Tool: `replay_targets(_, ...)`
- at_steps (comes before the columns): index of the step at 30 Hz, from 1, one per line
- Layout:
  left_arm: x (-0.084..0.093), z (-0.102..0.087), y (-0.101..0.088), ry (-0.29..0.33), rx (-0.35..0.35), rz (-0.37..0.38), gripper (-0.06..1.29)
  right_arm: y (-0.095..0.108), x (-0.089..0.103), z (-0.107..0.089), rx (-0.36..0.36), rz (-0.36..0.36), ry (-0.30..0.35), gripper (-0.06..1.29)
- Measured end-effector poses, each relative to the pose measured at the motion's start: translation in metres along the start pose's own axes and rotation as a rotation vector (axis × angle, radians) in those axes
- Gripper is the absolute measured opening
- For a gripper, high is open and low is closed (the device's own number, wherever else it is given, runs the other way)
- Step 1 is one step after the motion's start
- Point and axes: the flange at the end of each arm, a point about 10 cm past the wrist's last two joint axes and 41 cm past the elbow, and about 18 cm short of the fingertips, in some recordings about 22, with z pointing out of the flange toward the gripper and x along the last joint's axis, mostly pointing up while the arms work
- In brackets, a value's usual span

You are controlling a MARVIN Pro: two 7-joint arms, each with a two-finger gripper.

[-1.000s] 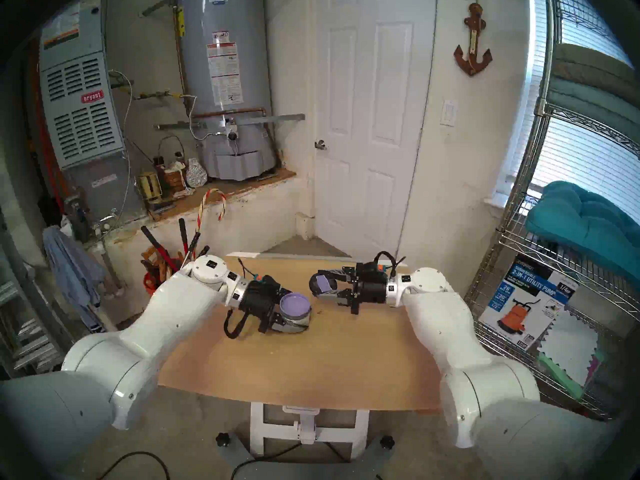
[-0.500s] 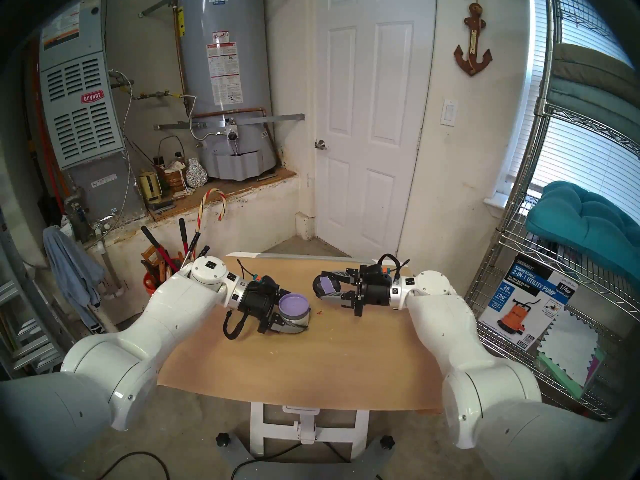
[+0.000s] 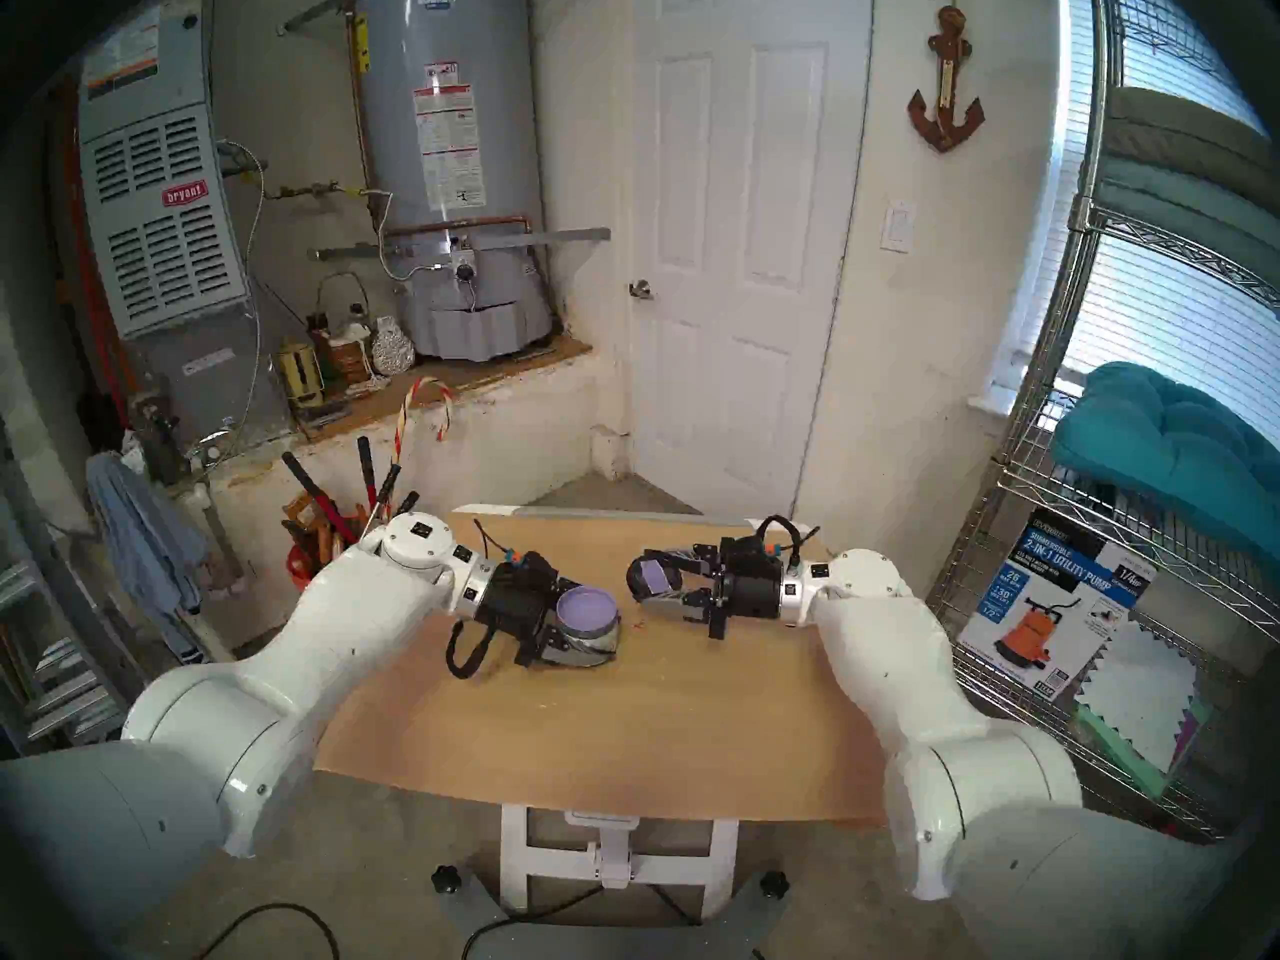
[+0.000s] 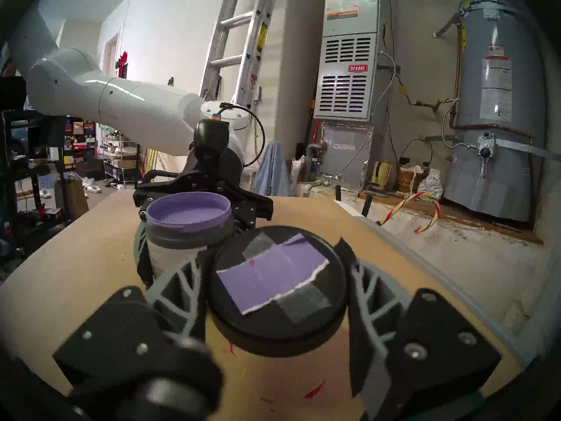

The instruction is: Open paint jar

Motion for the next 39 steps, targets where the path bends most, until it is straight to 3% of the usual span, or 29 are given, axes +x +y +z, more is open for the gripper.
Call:
replay_targets(13, 0.0, 0.0, -0.001, -0.009, 0.004, -0.015, 0.78, -0.001, -0.001, -0.001, -0.002, 0.002, -0.001, 0.65)
replay_targets(17, -0.007, 0.001, 0.001, -0.03, 0.005, -0.026, 0.78, -0.001, -0.002, -0.001, -0.002, 0.002, -0.001, 0.65)
replay_targets(19, -0.012, 0.001, 0.003, -0.037, 0.008, -0.036, 0.82, -0.001, -0.002, -0.001, -0.003, 0.002, -0.001, 0.65)
replay_targets(20, -0.012, 0.001, 0.003, -0.037, 0.01, -0.033, 0.95, -0.001, -0.002, -0.001, -0.003, 0.002, -0.001, 0.65)
replay_targets(22, -0.011, 0.001, 0.003, -0.038, 0.01, -0.029, 1.06, -0.001, -0.002, -0.001, -0.004, 0.002, -0.001, 0.65)
replay_targets(26, -0.011, 0.001, 0.004, -0.04, 0.011, -0.027, 1.2, -0.001, -0.002, -0.001, -0.004, 0.002, -0.001, 0.65)
replay_targets(39, -0.009, 0.0, 0.006, -0.045, 0.008, -0.032, 1.2, -0.002, -0.005, -0.005, -0.006, 0.001, -0.015, 0.65)
